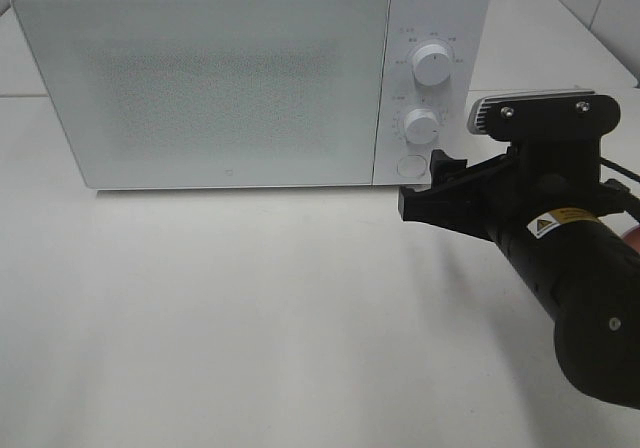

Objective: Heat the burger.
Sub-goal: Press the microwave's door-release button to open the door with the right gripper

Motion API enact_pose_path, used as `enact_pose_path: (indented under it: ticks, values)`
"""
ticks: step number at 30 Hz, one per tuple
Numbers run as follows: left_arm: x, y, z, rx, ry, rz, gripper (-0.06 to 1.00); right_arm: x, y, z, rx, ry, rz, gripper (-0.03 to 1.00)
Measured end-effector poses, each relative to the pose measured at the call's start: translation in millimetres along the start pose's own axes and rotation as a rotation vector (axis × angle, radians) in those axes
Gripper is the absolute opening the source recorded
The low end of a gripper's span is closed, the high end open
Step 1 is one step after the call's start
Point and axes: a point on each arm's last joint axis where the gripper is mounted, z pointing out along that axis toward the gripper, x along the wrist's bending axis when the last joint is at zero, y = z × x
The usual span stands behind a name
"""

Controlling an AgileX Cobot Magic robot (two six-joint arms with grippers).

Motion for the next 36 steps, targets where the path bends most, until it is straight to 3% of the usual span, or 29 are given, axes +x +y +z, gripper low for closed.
enact_pose_path:
  ticks: [3, 4, 5, 7, 8, 9, 10, 11, 13, 14, 15, 17, 18, 19, 26, 36]
  values:
    - [0, 0, 0, 0.0, 0.0, 0.0, 0.97, 0, 0, 0, 0.001, -0.001, 0.123, 0.56]
    - [0, 0, 0, 0.0, 0.0, 0.0, 0.97, 0, 0, 0, 0.001, -0.001, 0.229, 0.49]
    - [0, 0, 0, 0.0, 0.0, 0.0, 0.97, 0, 0, 0, 0.001, -0.001, 0.229, 0.49]
    - [0, 0, 0, 0.0, 0.0, 0.0, 0.97, 0, 0, 0, 0.001, -0.001, 0.434, 0.35]
    - [0, 0, 0, 0.0, 0.0, 0.0, 0.97, 0, 0, 0, 0.001, -0.001, 0.434, 0.35]
    - [0, 0, 0, 0.0, 0.0, 0.0, 0.97, 0, 0, 0, 0.001, -0.001, 0.557, 0.25]
    - [0, 0, 0, 0.0, 0.0, 0.0, 0.97, 0, 0, 0, 0.001, -0.001, 0.557, 0.25]
    - [0, 0, 0, 0.0, 0.0, 0.0, 0.97, 0, -1, 0, 0.005, -0.001, 0.671, 0.16]
    - [0, 0, 0, 0.0, 0.0, 0.0, 0.97, 0, -1, 0, 0.012, -0.002, 0.73, 0.11]
    - [0, 0, 0, 0.0, 0.0, 0.0, 0.97, 1, -2, 0, 0.024, -0.004, 0.838, 0.05]
    - [0, 0, 0, 0.0, 0.0, 0.0, 0.97, 1, -2, 0, 0.024, -0.004, 0.838, 0.05]
    - [0, 0, 0, 0.0, 0.0, 0.0, 0.97, 2, -4, 0, 0.052, -0.013, 1.026, 0.01]
    - [0, 0, 0, 0.0, 0.0, 0.0, 0.97, 2, -4, 0, 0.052, -0.013, 1.026, 0.01]
    - [0, 0, 0, 0.0, 0.0, 0.0, 0.97, 2, -6, 0, 0.072, -0.022, 1.125, 0.01]
    - [0, 0, 0, 0.0, 0.0, 0.0, 0.97, 3, -9, -1, 0.099, -0.044, 1.357, 0.01]
    - [0, 0, 0, 0.0, 0.0, 0.0, 0.97, 5, -25, 7, 0.124, -0.094, 1.4, 0.01]
